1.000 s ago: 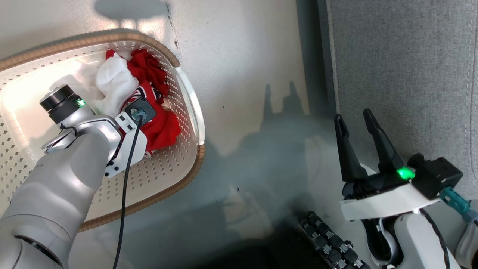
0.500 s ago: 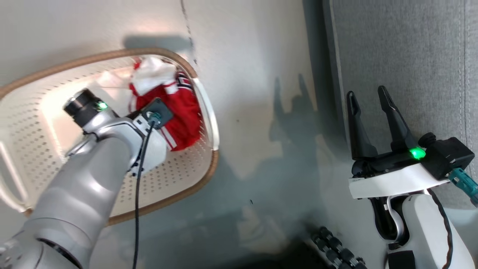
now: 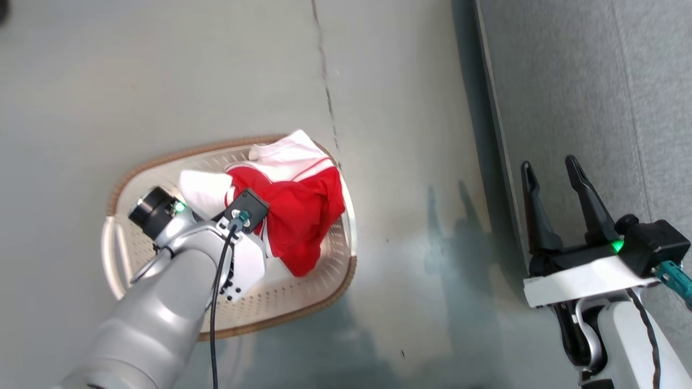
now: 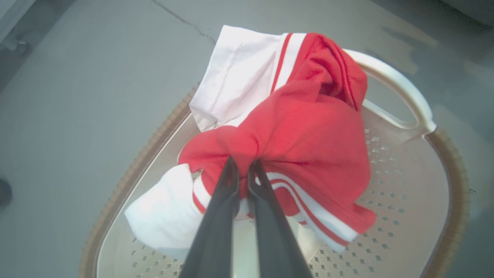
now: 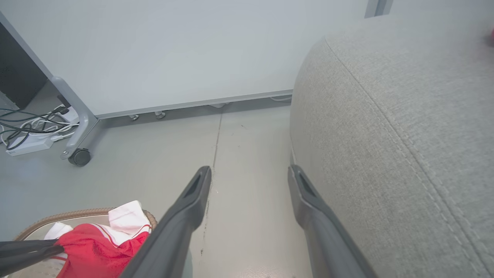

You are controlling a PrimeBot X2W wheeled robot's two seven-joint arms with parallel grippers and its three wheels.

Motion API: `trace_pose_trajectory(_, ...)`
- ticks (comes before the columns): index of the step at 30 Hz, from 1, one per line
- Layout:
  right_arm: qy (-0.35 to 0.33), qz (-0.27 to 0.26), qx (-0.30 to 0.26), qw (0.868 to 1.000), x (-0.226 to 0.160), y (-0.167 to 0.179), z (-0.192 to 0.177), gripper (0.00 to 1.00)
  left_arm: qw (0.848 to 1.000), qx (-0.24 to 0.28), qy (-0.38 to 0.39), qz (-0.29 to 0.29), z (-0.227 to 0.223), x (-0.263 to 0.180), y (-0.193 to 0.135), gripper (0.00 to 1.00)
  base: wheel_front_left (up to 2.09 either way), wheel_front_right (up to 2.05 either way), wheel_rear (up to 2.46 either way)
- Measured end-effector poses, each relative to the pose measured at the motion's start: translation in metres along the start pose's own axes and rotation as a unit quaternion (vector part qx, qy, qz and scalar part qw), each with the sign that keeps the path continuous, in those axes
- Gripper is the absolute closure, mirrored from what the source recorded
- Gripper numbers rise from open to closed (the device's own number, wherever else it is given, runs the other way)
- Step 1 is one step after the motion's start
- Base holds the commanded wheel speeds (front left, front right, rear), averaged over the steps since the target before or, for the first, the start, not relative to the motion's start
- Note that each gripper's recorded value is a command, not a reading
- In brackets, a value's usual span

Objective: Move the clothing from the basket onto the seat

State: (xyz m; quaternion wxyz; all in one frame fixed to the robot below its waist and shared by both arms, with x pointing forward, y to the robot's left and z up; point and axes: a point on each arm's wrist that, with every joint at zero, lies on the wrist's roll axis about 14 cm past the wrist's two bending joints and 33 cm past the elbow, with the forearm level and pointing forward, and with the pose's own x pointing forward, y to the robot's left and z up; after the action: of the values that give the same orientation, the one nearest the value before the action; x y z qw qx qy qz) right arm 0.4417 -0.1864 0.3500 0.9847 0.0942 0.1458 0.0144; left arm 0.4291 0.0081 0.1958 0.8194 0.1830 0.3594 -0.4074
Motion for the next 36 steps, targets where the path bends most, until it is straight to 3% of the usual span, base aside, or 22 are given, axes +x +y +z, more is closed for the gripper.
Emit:
trace_pose_trajectory(9, -0.043, 0.020, -0.006, 0.999, -0.018, 0.010, 0.038, 0.00, 0.992, -0.032, -0.094, 0.079, 0.055, -0.053, 0.011, 1.00, 0.00, 0.00, 0.00)
trace_pose_trajectory(17, -0.089, 0.047, 0.005, 0.995, -0.031, 0.030, 0.073, 0.00, 0.964, -0.020, -0.206, 0.166, 0.111, -0.117, 0.034, 1.00, 0.00, 0.00, 0.00)
trace_pose_trajectory(25, -0.112, 0.065, 0.010, 0.991, -0.050, 0.045, 0.090, 0.00, 0.902, -0.008, -0.338, 0.270, 0.176, -0.202, 0.056, 1.00, 0.00, 0.00, 0.00)
trace_pose_trajectory(36, -0.149, 0.088, 0.007, 0.985, -0.079, 0.061, 0.113, 0.00, 0.782, -0.015, -0.522, 0.340, 0.252, -0.335, 0.049, 1.00, 0.00, 0.00, 0.00)
